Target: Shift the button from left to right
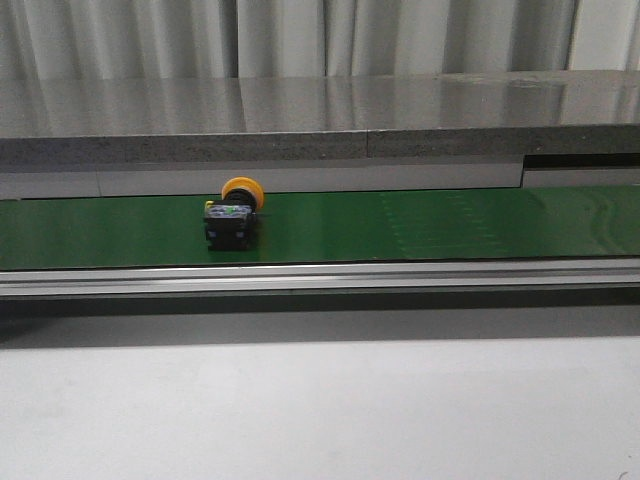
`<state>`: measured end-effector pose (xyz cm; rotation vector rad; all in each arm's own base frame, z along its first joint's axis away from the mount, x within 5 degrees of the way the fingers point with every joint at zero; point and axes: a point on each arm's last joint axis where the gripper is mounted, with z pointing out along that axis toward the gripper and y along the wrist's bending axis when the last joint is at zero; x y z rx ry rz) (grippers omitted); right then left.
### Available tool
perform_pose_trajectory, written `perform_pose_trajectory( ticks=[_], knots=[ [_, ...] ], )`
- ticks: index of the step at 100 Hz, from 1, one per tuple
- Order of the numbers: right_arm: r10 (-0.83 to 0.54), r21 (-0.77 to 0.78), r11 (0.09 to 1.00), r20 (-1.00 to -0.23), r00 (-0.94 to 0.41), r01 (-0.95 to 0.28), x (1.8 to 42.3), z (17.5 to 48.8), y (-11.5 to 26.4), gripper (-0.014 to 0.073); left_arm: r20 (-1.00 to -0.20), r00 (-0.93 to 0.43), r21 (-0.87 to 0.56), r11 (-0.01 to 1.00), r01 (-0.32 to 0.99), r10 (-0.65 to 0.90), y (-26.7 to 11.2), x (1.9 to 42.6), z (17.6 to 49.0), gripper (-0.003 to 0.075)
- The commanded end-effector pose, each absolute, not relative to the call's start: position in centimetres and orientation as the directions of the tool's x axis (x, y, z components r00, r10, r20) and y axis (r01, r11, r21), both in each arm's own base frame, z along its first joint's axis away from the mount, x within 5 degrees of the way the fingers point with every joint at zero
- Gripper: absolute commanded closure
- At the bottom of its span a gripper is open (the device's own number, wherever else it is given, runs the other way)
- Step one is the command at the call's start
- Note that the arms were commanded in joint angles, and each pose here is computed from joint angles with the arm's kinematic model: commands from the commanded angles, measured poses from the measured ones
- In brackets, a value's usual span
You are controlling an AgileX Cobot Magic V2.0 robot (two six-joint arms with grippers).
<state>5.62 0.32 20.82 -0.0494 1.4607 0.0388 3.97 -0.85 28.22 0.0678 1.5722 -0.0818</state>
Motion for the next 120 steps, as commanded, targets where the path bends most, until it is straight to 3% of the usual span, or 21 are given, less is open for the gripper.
perform_pose_trajectory(
  ticks=[1,15,41,75,94,120],
  knots=[
    [-0.011,-0.023,0.998,-0.973,0.229,-0.051,5.2,22.5,0.3,0.0662,-0.996,0.088,-0.023,0.996,0.087,-0.031,-0.7,3.9,29.7,0.0741],
    [-0.012,-0.023,0.998,-0.982,0.191,-0.056,4.9,24.3,0.3,0.0662,-0.996,0.088,-0.023,0.996,0.087,-0.031,-0.7,3.9,29.7,0.0741],
    [-0.024,-0.024,0.997,-1.000,0.004,-0.072,5.8,29.2,0.5,0.0662,-0.996,0.088,-0.023,0.996,0.087,-0.031,-0.7,3.9,29.7,0.0741],
    [-0.051,-0.009,0.995,-0.904,-0.424,-0.101,10.8,33.8,1.0,0.0662,-0.996,0.088,-0.023,0.996,0.087,-0.031,-0.7,3.9,29.7,0.0741],
    [-0.019,0.039,0.993,-0.878,-0.479,-0.111,13.2,35.3,1.4,0.0662,-0.996,0.088,-0.023,0.996,0.087,-0.031,-0.7,3.9,29.7,0.0741],
    [0.042,0.119,0.986,-0.850,-0.525,-0.115,14.8,34.9,1.9,0.0650,-0.996,0.088,-0.023,0.996,0.087,-0.031,-0.7,3.9,29.7,0.0741]
  ],
)
